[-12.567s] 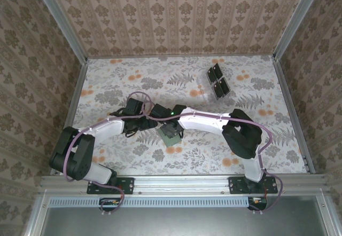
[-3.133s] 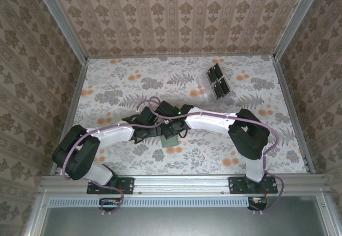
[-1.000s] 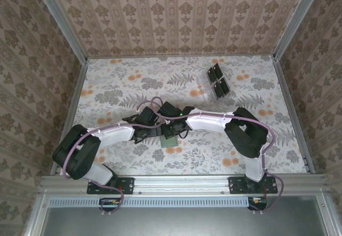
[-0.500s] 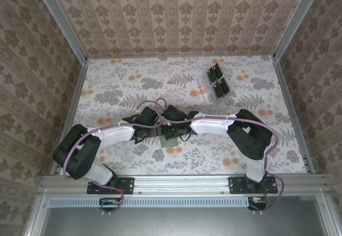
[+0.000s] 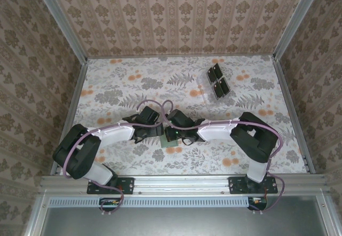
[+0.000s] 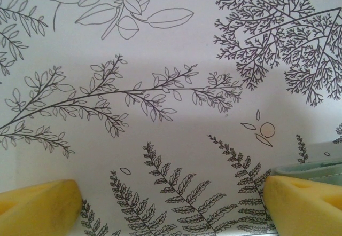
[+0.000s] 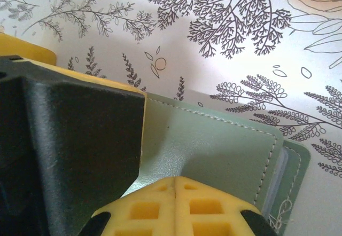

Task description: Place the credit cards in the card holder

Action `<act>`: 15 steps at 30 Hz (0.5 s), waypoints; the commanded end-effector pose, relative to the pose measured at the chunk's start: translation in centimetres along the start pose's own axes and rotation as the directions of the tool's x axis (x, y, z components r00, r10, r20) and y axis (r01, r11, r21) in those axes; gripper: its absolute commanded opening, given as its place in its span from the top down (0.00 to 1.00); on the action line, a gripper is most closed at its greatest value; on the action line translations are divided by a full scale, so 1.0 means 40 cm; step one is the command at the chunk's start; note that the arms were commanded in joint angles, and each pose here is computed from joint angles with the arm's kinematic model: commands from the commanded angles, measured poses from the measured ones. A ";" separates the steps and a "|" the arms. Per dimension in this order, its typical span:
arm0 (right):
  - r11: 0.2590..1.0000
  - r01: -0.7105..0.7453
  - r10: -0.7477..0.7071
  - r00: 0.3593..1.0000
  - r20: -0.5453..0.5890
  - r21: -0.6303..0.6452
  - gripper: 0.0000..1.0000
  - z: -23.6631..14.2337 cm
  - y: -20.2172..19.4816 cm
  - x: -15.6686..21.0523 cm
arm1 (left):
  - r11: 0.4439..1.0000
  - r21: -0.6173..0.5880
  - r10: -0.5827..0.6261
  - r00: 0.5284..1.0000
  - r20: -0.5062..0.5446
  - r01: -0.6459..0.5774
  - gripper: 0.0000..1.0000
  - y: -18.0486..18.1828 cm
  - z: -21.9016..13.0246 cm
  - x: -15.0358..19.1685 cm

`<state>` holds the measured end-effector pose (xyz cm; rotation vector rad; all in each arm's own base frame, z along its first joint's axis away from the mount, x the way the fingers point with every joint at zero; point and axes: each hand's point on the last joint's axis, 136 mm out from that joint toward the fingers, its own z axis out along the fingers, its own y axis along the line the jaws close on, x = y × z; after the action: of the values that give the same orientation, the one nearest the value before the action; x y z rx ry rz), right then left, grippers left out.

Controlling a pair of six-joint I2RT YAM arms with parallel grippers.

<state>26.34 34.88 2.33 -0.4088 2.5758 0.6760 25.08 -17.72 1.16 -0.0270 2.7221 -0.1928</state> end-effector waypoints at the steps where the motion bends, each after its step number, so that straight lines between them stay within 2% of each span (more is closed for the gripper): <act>1: 0.983 -0.020 0.080 0.943 -0.323 0.184 1.00 0.038 -0.162 0.294 | 1.000 -0.013 -0.023 0.968 -0.250 0.021 0.00 0.045 0.059 0.166; 7: 0.979 0.001 0.065 0.946 -0.318 0.204 1.00 0.040 -0.195 0.340 | 1.000 -0.025 -0.024 0.964 -0.266 0.018 0.00 0.054 0.075 0.181; 12: 0.960 0.059 0.040 0.940 -0.340 0.276 1.00 0.045 -0.241 0.390 | 1.000 -0.024 -0.024 0.962 -0.272 0.018 0.00 0.054 0.085 0.188; 15: 0.965 0.044 0.048 0.941 -0.336 0.260 1.00 0.051 -0.231 0.387 | 1.000 -0.019 -0.022 0.962 -0.273 0.017 0.00 0.053 0.086 0.191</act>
<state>26.20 35.43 1.94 -0.3688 2.4382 0.7267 25.02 -17.46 0.62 -0.0275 2.7326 -0.1657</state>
